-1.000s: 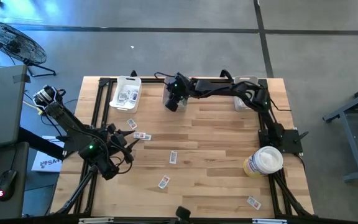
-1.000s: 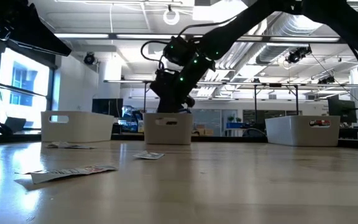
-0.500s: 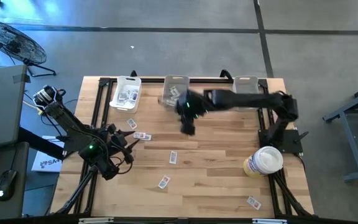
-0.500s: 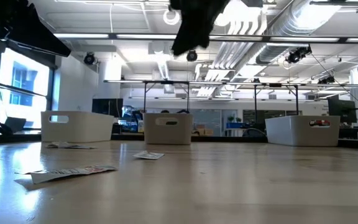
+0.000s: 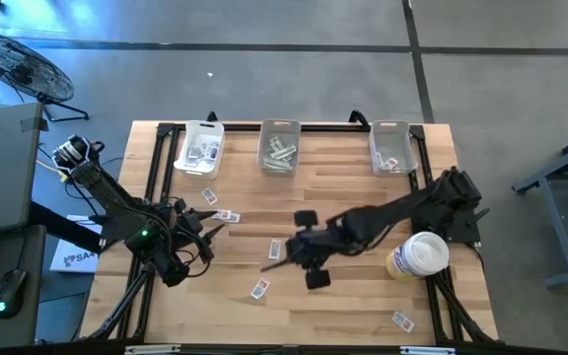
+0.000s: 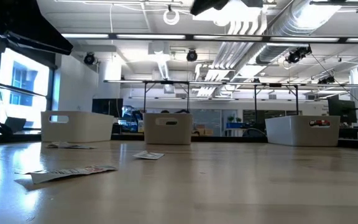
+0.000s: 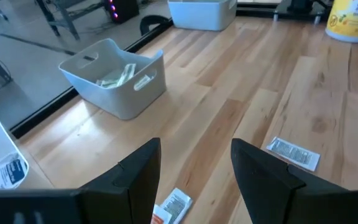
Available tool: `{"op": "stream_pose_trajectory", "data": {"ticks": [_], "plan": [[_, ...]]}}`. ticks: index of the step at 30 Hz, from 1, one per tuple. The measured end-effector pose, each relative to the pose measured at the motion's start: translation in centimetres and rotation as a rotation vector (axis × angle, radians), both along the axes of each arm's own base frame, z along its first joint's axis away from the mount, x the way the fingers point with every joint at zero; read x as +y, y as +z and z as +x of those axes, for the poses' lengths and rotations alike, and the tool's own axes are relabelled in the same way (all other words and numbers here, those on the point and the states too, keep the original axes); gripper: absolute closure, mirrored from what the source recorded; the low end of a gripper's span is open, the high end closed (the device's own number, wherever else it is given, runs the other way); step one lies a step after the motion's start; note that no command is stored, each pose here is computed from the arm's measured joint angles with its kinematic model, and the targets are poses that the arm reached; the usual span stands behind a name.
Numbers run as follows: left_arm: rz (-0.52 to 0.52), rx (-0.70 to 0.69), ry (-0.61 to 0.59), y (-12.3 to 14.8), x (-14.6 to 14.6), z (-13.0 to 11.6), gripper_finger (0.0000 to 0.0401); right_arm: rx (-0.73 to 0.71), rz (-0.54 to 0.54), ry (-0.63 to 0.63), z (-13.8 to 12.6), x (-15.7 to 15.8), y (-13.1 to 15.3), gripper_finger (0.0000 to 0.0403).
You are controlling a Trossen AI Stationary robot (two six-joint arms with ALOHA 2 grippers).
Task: Pick & Place First Aid Supplies
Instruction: Put the orange pad into the right gray bin
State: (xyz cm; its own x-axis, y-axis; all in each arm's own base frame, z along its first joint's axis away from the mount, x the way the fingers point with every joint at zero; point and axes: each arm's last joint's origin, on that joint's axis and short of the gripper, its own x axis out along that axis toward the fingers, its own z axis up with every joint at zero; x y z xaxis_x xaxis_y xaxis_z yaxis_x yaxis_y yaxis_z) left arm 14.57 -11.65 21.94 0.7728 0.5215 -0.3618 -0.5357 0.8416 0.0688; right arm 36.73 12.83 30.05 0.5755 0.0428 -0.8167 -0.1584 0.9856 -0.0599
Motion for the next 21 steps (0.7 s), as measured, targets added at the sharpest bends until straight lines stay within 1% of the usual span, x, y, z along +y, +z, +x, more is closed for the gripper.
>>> {"op": "stream_pose_trajectory", "data": {"ticks": [2, 5, 8, 10, 12, 14, 17, 19, 21], "plan": [[-0.004, -0.013, 0.003, 0.1, -0.1, 0.1, 0.0209, -0.045, -0.052, 0.037, 0.9, 1.0, -0.9, 0.0292], [0.0, -0.028, 0.009, 0.1, -0.1, 0.1, 0.0209, -0.093, -0.107, 0.068, 2.8, 1.9, -3.1, 0.0289], [0.012, -0.041, 0.016, 0.2, 0.0, 0.1, 0.0209, -0.095, -0.122, 0.087, 4.8, 2.0, -5.9, 0.0288], [0.012, -0.041, 0.016, 0.2, 0.0, 0.1, 0.0209, -0.07, -0.137, 0.065, 5.7, 1.7, -7.8, 0.0288], [0.013, -0.04, 0.016, 0.2, 0.0, 0.1, 0.0209, -0.032, -0.168, -0.002, 6.2, 0.9, -9.4, 0.0288], [0.014, -0.039, 0.015, 0.2, 0.0, 0.1, 0.0209, 0.001, -0.183, -0.094, 6.4, -0.3, -10.1, 0.0288], [0.018, -0.038, 0.014, 0.2, 0.0, 0.1, 0.0209, 0.01, -0.134, -0.184, 7.1, -2.4, -10.5, 0.0288], [0.019, -0.037, 0.014, 0.2, 0.0, 0.1, 0.0209, 0.026, -0.111, -0.178, 7.5, -3.5, -10.9, 0.0289], [0.02, -0.036, 0.014, 0.2, 0.0, 0.1, 0.0209, 0.043, -0.104, -0.138, 7.9, -4.2, -11.5, 0.0289]]}}
